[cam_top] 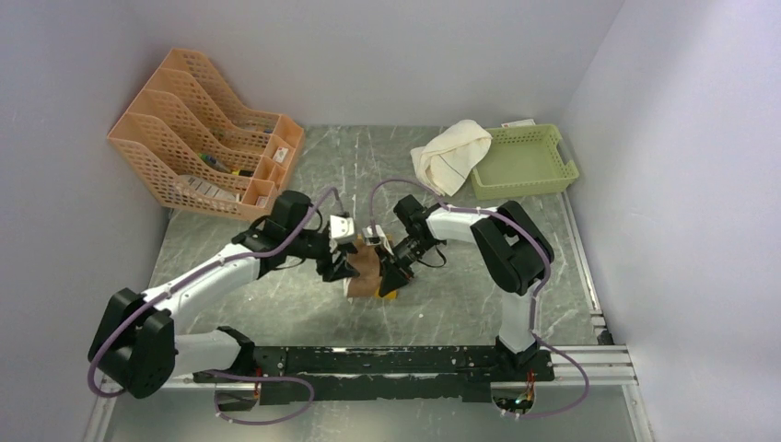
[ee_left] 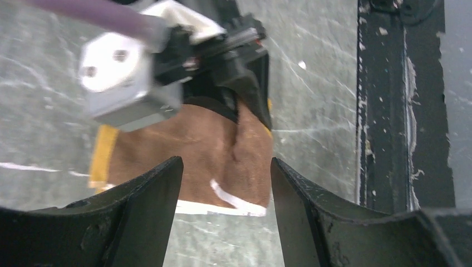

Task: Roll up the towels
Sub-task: Roll the towel at the center of the board.

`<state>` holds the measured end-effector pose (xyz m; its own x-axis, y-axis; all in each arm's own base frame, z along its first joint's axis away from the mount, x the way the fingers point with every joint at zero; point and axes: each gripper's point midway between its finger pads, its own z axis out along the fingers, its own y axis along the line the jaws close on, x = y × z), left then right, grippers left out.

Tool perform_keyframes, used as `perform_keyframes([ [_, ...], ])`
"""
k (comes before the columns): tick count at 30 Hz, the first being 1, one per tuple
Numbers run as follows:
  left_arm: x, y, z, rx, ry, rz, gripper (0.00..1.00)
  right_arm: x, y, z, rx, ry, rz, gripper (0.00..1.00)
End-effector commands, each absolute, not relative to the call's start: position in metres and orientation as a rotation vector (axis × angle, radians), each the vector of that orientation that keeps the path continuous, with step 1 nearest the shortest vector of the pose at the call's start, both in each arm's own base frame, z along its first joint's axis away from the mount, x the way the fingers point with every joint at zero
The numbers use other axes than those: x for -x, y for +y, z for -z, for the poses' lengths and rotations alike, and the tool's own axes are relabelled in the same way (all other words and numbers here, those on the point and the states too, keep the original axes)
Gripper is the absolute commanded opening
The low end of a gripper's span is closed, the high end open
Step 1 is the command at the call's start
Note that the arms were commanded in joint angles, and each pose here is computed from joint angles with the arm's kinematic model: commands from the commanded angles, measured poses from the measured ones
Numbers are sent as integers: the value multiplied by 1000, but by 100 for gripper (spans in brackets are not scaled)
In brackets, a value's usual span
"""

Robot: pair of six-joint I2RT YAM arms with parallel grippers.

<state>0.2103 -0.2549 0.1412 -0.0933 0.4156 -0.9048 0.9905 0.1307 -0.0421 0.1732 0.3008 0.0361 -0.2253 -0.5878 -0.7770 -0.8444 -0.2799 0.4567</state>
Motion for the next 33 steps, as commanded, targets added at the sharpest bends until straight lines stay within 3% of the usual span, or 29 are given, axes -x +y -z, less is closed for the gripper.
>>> perform_keyframes([
  [1, -193, -259, -109, -1495, 1683, 902, 72, -169, 302, -30, 1758, 1751, -1572, 16],
  [7, -180, -269, -94, -1523, 1662, 892, 73, -172, 302, -30, 1747, 1752, -1554, 16],
  [21, -188, -279, -52, -1562, 1808, 813, 58, -172, 307, -35, 1725, 1703, -1581, 16],
  [26, -191, -283, -41, -1583, 1873, 828, 57, -172, 308, -39, 1719, 1690, -1575, 22],
  [30, -188, -287, -36, -1626, 1882, 869, 48, -172, 309, -45, 1717, 1678, -1574, 27],
  [31, -187, -287, -36, -1637, 1883, 884, 44, -173, 309, -46, 1714, 1681, -1572, 31],
  [32, -185, -288, -36, -1646, 1880, 904, 39, -175, 310, -49, 1711, 1674, -1563, 75],
  [33, -183, -288, -36, -1653, 1879, 921, 35, -176, 309, -51, 1703, 1677, -1555, 97],
])
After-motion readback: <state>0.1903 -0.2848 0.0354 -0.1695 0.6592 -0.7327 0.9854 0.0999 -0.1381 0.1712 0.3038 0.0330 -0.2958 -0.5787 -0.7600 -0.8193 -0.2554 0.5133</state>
